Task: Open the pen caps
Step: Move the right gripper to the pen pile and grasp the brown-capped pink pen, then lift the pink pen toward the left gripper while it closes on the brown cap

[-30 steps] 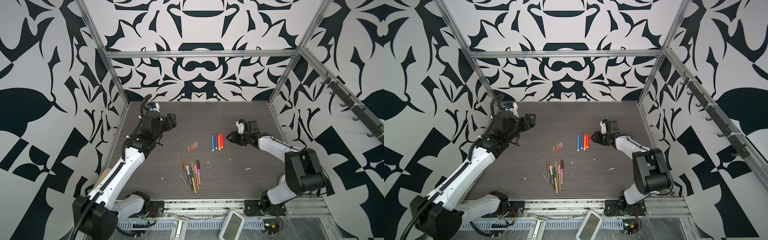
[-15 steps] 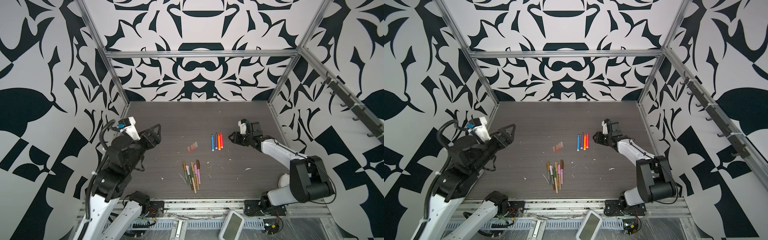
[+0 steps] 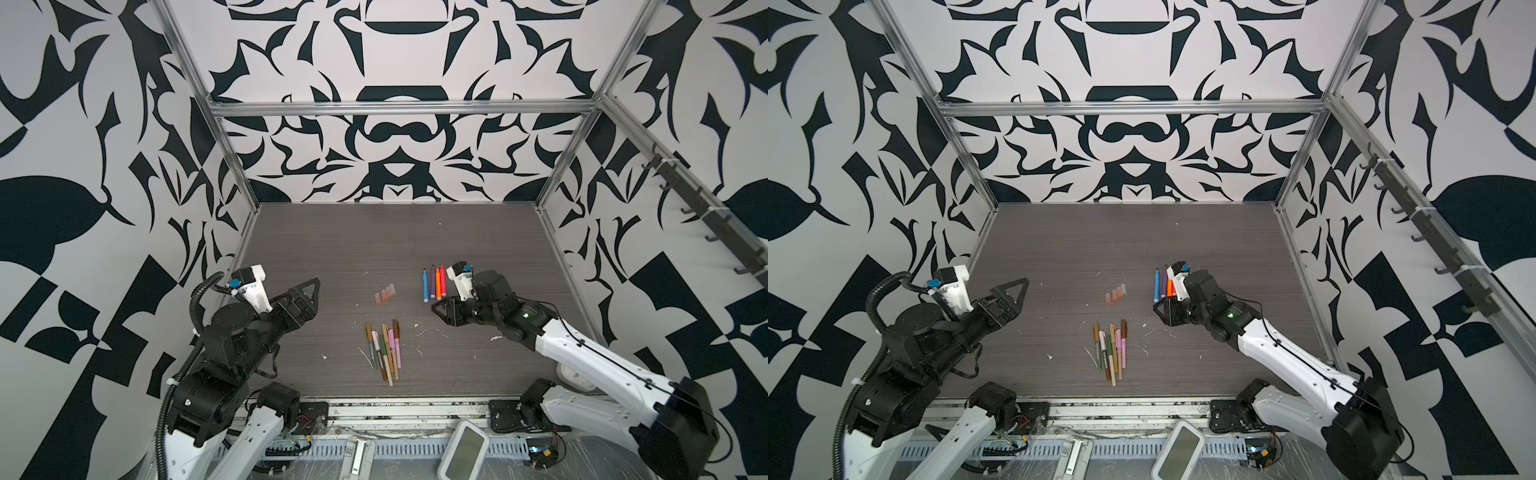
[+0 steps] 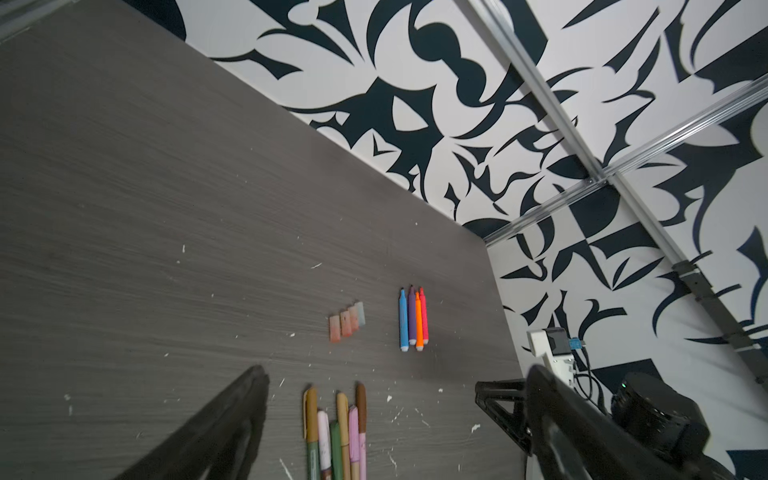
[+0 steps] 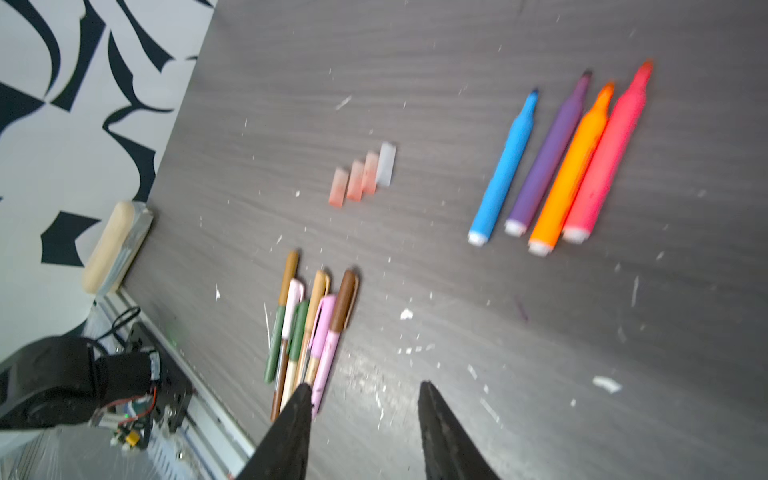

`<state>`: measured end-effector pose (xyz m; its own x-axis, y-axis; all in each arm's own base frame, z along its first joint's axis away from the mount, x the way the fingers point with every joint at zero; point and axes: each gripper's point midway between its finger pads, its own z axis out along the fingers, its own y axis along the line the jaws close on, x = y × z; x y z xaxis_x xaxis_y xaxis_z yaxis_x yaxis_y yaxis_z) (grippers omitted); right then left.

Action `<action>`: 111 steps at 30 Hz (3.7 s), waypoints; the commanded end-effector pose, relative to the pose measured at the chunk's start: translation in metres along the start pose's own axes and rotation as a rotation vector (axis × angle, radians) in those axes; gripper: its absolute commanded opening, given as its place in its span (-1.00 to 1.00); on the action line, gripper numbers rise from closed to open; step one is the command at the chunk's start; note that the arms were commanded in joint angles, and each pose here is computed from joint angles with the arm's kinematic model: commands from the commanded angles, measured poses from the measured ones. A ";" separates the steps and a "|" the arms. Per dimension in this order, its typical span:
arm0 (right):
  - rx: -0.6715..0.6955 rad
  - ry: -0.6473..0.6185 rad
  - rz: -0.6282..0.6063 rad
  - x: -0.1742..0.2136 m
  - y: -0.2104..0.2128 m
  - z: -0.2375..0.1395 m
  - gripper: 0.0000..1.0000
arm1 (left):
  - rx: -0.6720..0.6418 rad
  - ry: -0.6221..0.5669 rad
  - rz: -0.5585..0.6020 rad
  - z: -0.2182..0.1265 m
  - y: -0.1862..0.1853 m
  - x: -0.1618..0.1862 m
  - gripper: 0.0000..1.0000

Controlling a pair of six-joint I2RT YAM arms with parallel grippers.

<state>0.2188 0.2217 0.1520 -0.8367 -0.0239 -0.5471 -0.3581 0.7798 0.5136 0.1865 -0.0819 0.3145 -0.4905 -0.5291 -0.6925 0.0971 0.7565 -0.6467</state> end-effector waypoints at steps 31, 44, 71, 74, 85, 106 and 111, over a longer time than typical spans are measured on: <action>0.302 0.321 -0.144 0.089 0.047 0.084 -0.13 | -0.104 0.142 0.225 0.006 0.031 0.033 0.74; 0.382 0.381 -0.187 0.108 0.053 0.115 -0.43 | -0.125 0.144 0.206 0.012 0.034 0.033 0.75; 0.597 0.409 -0.170 0.130 -0.007 0.111 -0.58 | -0.146 0.158 0.208 0.017 0.037 0.034 0.79; 0.494 0.469 -0.174 0.123 -0.005 0.101 -0.83 | -0.121 0.178 0.200 0.019 0.032 0.036 0.76; 0.126 0.512 -0.087 0.057 0.012 0.040 -0.95 | 0.132 0.321 -0.136 0.071 -0.002 0.077 0.49; -0.138 0.378 0.037 0.065 0.098 0.040 -1.00 | 0.171 0.513 -0.176 0.143 -0.031 0.173 0.14; -0.140 0.372 0.022 0.064 0.103 0.042 -1.00 | 0.177 0.528 -0.167 0.143 -0.034 0.181 -0.05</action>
<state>0.1371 0.3150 0.1209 -0.9366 -0.2791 -0.2120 -0.3503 0.7245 0.5936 0.2138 -0.2530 0.1532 -0.8879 -0.3156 -0.3347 0.0817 0.6079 -0.7898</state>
